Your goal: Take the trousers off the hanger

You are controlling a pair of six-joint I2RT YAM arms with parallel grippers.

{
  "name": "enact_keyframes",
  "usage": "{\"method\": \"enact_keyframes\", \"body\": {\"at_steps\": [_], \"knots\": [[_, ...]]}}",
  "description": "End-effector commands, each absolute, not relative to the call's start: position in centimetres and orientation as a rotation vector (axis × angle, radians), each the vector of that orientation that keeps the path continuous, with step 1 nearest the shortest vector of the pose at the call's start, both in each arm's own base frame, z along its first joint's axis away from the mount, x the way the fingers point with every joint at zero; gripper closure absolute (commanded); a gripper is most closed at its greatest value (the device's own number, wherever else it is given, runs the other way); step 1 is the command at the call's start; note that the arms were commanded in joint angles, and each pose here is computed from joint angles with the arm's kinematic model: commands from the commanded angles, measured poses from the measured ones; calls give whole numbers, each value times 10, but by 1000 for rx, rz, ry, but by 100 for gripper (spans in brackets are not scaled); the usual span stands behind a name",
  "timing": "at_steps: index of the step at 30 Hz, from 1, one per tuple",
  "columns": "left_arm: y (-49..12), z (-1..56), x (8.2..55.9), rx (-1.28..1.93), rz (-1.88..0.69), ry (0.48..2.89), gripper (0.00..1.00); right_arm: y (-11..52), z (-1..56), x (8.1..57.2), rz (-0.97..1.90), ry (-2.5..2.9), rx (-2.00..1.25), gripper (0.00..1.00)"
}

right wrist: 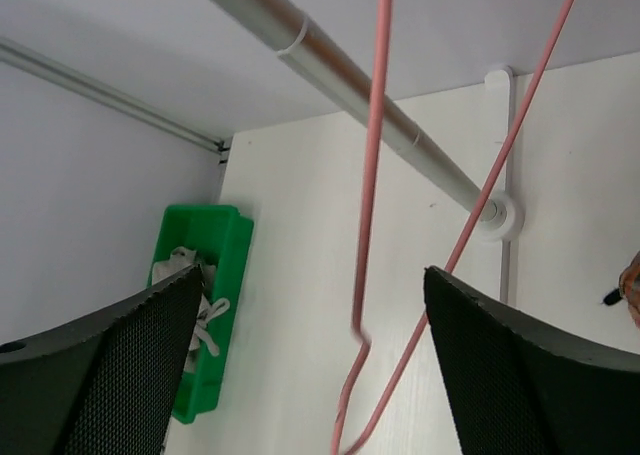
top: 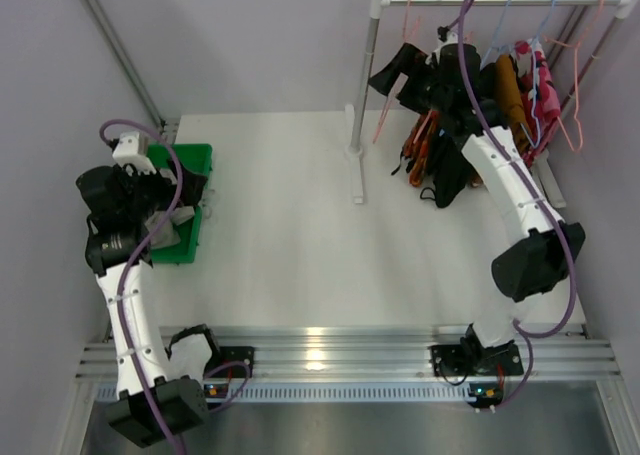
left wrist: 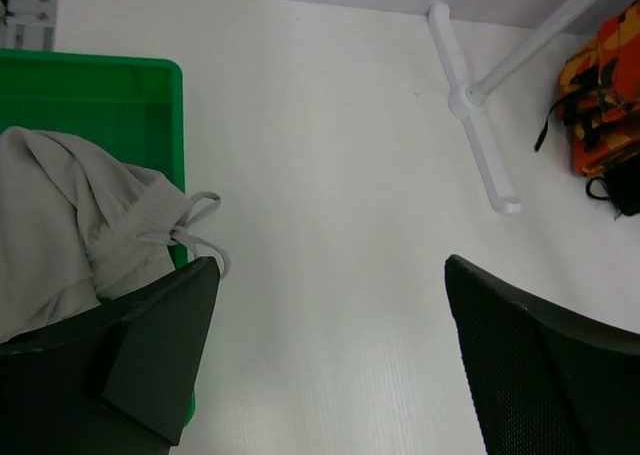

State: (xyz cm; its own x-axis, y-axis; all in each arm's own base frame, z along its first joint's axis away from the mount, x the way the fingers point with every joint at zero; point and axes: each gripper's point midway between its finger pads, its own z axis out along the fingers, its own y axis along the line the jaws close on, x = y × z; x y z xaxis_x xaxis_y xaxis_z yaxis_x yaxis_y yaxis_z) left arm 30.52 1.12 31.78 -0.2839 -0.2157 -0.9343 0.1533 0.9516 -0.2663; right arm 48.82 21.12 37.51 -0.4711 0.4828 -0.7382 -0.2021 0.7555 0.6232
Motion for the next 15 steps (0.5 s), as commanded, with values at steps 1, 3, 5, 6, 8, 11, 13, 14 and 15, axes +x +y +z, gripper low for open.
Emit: {"method": "enact_keyframes", "body": {"at_steps": [1,3,5,6,8,11,13,14,15], "knots": [[-7,320,296,57,-440,1890,1,196,431,439,852,1791,149,9],[-9,327,297,71,-456,1903,1,188,448,410,854,1756,121,7],[-13,328,298,95,-458,1907,1,179,452,383,839,1739,96,5],[-12,328,300,91,-428,1909,1,175,453,373,821,1731,75,3],[-29,328,304,145,-407,1920,1,165,454,346,799,1705,49,1],[-53,318,311,214,-320,1981,1,151,444,315,740,1684,-7,1],[-62,319,316,221,-263,1989,1,143,420,304,674,1705,-60,1],[-79,317,316,269,-274,1997,1,134,425,290,643,1669,-71,0],[-84,322,316,281,-265,1987,1,130,407,286,589,1688,-113,0]]}}
